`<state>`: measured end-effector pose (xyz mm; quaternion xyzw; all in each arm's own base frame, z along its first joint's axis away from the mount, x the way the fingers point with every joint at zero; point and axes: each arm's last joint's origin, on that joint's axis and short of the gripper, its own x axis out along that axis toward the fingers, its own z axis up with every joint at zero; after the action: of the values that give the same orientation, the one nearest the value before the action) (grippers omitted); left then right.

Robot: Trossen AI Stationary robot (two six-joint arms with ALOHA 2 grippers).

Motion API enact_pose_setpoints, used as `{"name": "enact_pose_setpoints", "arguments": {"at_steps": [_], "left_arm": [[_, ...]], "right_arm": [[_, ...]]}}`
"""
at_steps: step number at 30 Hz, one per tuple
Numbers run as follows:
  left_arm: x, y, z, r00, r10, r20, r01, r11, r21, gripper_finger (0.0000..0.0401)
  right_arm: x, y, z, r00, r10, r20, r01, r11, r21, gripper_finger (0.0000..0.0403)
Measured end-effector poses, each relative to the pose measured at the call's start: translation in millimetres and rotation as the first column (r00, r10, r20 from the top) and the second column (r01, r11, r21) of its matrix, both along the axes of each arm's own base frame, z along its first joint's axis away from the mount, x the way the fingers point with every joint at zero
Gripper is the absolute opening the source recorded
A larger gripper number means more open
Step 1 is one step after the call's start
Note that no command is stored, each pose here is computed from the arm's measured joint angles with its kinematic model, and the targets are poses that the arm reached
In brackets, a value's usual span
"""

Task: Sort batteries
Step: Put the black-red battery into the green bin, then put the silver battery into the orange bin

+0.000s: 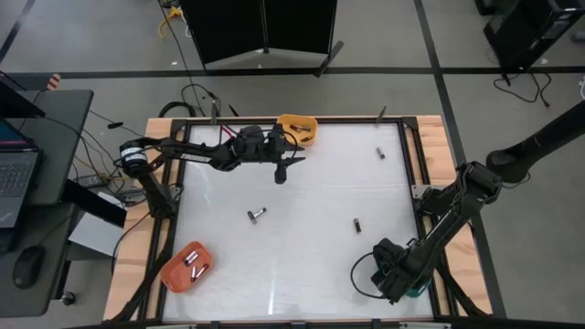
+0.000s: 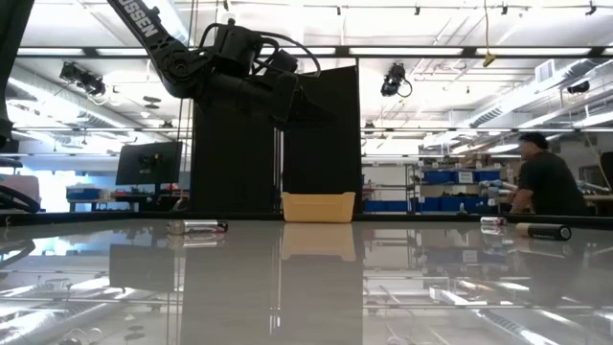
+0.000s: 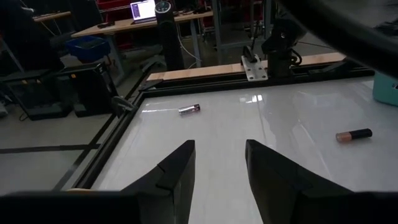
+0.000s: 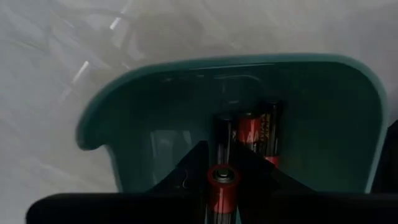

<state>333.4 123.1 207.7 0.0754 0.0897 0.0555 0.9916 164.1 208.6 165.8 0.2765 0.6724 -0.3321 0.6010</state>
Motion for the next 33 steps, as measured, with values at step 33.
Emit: {"name": "enact_pose_setpoints", "arguments": {"at_steps": [33], "left_arm": [[0.0,0.1,0.0,1.0,0.004,0.0,-0.004,1.0,0.0,0.0149]], "right_arm": [[-9.3,-12.4,20.0,1.0,-0.025,0.01,0.024,0.996,0.086,0.0163]]}}
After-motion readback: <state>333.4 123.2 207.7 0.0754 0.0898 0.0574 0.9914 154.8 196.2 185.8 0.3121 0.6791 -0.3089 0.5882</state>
